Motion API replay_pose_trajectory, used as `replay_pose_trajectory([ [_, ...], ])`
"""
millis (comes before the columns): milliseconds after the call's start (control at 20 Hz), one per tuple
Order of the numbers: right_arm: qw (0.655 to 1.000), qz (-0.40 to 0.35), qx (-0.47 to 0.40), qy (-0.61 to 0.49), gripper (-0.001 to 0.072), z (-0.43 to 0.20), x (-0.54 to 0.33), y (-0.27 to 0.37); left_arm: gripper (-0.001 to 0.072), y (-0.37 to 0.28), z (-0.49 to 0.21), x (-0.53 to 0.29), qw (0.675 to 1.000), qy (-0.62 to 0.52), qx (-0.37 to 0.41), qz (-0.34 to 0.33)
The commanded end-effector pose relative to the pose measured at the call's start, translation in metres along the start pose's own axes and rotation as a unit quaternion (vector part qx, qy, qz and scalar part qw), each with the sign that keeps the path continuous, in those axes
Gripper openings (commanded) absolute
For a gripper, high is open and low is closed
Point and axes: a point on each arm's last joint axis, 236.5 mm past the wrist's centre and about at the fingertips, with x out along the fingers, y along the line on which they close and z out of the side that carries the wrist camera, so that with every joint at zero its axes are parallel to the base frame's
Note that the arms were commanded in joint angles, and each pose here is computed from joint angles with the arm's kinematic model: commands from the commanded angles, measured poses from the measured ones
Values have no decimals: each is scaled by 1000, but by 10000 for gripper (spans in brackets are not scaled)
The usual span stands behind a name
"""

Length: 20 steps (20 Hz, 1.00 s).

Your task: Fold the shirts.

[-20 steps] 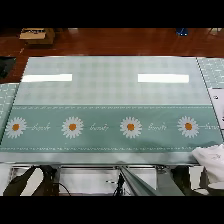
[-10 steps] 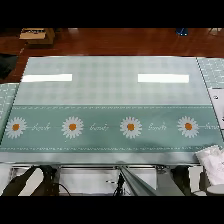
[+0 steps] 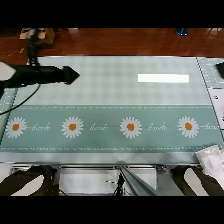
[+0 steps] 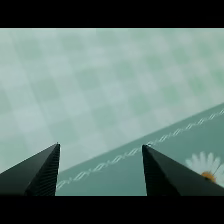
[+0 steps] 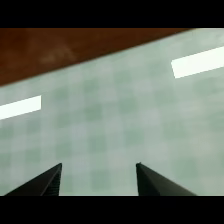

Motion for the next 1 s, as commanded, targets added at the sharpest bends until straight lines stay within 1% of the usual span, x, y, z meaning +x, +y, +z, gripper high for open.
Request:
replay_pose_trajectory([
  [0,990,-7,-52,134,535,-68,34,35,613,28,-31,-1,979,132,48,148],
  [50,986,-4,-68,149,535,-77,35,42,648,27,-28,-3,978,127,49,157],
  [100,984,0,-81,156,535,-82,35,48,703,27,-25,-5,978,122,43,162],
  [150,983,4,-88,163,535,-86,35,53,703,27,-26,-5,978,123,34,164],
  [200,980,8,-94,176,535,-93,34,56,720,28,-33,-6,976,137,30,165],
  [250,977,10,-101,190,536,-100,33,59,720,28,-42,-8,973,155,28,166],
  [350,969,2,-123,216,595,-111,32,56,720,27,-54,-13,968,184,24,167],
  [450,961,0,-161,224,596,-113,31,54,720,27,-62,-16,965,201,22,167],
  [650,965,2,-166,202,594,-96,28,59,720,25,-70,-19,962,218,17,164],
  [950,965,2,-166,203,592,-96,28,60,720,25,-70,-18,962,219,17,163],
])
